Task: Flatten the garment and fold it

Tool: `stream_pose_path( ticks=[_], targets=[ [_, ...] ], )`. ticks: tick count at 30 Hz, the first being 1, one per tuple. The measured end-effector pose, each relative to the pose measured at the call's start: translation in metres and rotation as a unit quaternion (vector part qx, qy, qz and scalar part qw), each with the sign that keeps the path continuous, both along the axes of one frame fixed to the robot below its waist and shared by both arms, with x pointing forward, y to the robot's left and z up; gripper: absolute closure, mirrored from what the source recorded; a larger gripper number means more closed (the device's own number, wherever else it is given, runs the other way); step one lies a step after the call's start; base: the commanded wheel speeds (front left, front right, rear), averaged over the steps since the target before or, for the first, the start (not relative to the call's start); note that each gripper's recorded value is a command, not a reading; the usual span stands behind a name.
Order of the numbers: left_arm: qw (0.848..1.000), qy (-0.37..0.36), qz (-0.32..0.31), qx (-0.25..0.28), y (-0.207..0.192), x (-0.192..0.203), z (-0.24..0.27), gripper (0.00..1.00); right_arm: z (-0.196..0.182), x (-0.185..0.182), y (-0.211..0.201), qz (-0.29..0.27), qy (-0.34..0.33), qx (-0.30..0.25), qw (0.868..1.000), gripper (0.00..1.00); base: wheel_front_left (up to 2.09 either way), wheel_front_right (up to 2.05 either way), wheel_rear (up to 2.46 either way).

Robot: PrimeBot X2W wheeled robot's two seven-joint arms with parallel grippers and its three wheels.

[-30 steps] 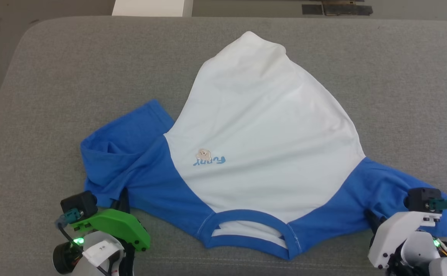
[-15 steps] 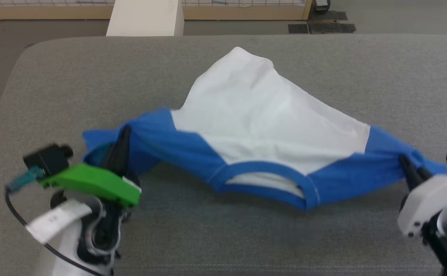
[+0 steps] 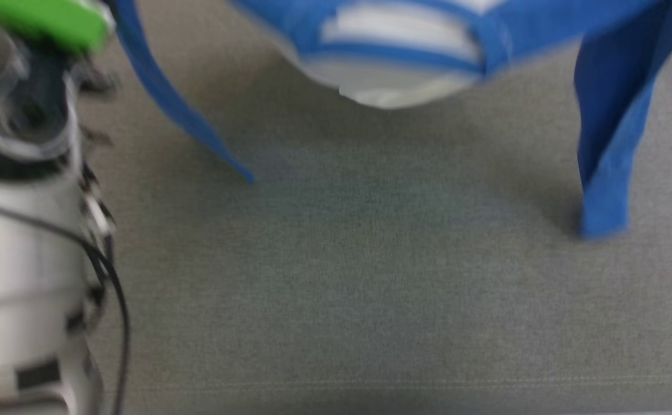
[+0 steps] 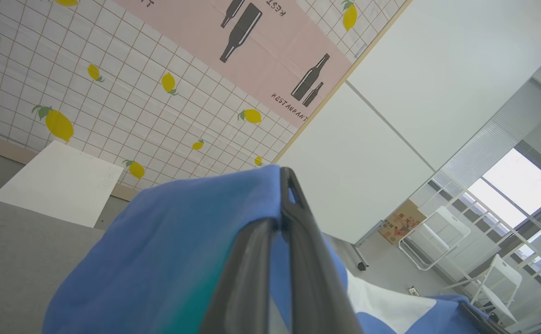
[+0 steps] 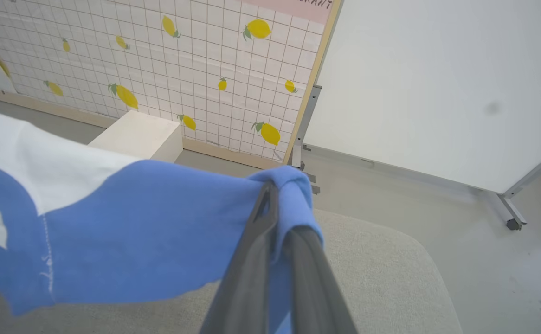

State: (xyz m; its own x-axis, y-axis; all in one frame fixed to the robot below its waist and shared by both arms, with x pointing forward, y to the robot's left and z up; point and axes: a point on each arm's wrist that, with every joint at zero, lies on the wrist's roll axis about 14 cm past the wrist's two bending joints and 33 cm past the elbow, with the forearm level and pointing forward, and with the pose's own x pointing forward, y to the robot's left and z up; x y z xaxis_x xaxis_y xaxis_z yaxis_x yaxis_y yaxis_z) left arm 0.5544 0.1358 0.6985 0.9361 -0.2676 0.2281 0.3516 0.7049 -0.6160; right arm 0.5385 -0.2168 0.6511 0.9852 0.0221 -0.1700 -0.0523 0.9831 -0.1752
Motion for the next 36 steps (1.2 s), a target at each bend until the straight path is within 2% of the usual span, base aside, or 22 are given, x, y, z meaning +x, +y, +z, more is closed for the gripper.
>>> stream_pose_path(
  ticks=[6, 10, 14, 18, 22, 28, 33, 36],
  targets=[
    [0.997, -0.033, 0.059, 0.022, 0.016, 0.065, 0.028, 1.0, 0.043, 0.068, 0.004, -0.001, -0.069, -0.04, 0.997, 1.0, 0.0, 0.0, 0.0],
    [0.992, -0.066, 0.103, -0.005, 0.028, 0.101, 0.041, 1.0, 0.069, 0.104, 0.004, -0.008, -0.138, -0.059, 0.989, 1.0, 0.0, 0.0, 0.0],
    [0.987, -0.1, 0.124, -0.025, 0.029, 0.124, 0.045, 1.0, 0.078, 0.129, 0.002, -0.018, -0.184, -0.065, 0.981, 1.0, 0.0, 0.0, 0.0],
    [0.981, -0.136, 0.131, -0.049, 0.028, 0.14, 0.047, 1.0, 0.093, 0.143, -0.005, -0.029, -0.242, -0.074, 0.967, 1.0, 0.0, 0.0, 0.0],
    [0.977, -0.154, 0.132, -0.066, 0.028, 0.15, 0.041, 1.0, 0.093, 0.154, -0.01, -0.033, -0.267, -0.086, 0.959, 1.0, 0.0, 0.0, 0.0],
    [0.987, -0.104, 0.119, -0.037, 0.025, 0.163, -0.012, 1.0, 0.038, 0.171, -0.011, -0.021, -0.209, -0.075, 0.975, 1.0, 0.0, 0.0, 0.0],
    [0.995, -0.01, 0.095, 0.013, 0.022, 0.151, -0.097, 1.0, -0.047, 0.159, -0.002, 0.006, -0.114, -0.047, 0.992, 1.0, 0.0, 0.0, 0.0],
    [0.993, 0.035, 0.076, 0.079, 0.022, 0.129, -0.142, 1.0, -0.092, 0.14, 0.003, 0.019, -0.057, -0.02, 0.998, 1.0, 0.0, 0.0, 0.0]
  ],
)
